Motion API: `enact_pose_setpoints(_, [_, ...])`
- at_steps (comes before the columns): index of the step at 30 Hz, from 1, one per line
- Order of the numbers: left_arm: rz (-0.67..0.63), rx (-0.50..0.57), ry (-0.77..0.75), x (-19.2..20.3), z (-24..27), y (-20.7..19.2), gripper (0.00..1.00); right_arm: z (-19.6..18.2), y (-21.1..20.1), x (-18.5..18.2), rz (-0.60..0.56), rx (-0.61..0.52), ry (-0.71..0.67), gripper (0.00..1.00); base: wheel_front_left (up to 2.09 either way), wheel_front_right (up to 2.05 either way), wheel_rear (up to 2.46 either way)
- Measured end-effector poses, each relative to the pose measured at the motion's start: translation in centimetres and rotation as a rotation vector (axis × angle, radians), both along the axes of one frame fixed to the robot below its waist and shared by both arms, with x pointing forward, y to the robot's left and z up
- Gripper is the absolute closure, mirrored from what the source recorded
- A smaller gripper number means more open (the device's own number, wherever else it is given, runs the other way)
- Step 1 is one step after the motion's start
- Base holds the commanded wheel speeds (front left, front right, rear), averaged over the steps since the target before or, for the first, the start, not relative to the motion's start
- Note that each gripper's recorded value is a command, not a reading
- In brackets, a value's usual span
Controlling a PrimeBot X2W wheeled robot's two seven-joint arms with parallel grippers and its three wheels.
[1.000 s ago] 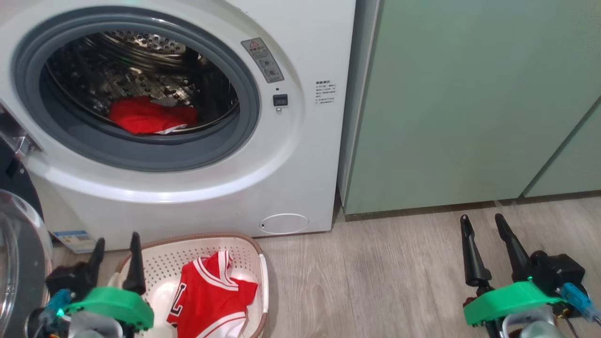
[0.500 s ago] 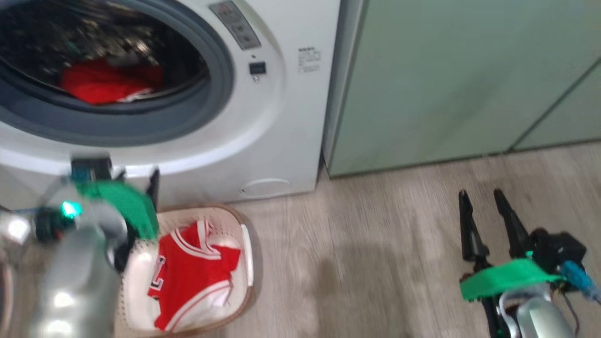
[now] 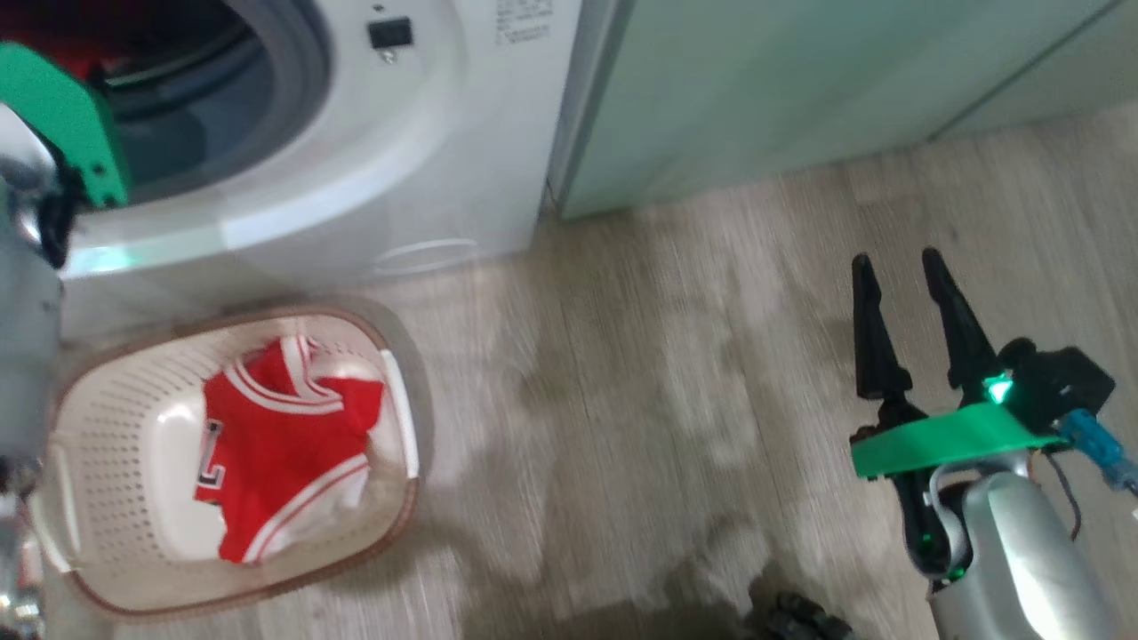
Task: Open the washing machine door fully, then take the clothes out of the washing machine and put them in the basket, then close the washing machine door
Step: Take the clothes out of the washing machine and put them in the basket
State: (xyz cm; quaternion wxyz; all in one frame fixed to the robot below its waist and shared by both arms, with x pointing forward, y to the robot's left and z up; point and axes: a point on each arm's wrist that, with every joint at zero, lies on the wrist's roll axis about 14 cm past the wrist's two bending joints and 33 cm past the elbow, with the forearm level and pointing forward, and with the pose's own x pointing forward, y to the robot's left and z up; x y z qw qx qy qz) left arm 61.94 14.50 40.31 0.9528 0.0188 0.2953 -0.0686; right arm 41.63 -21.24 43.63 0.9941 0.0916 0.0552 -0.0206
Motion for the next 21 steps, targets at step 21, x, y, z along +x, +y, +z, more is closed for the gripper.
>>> enact_pose_setpoints(21, [0.116, 0.130, 0.127, 6.1, -9.1, 3.2, 0.00, -5.5, -1.9, 2.1, -0.030, -0.050, 0.128, 0.00, 0.00, 0.00, 0.00])
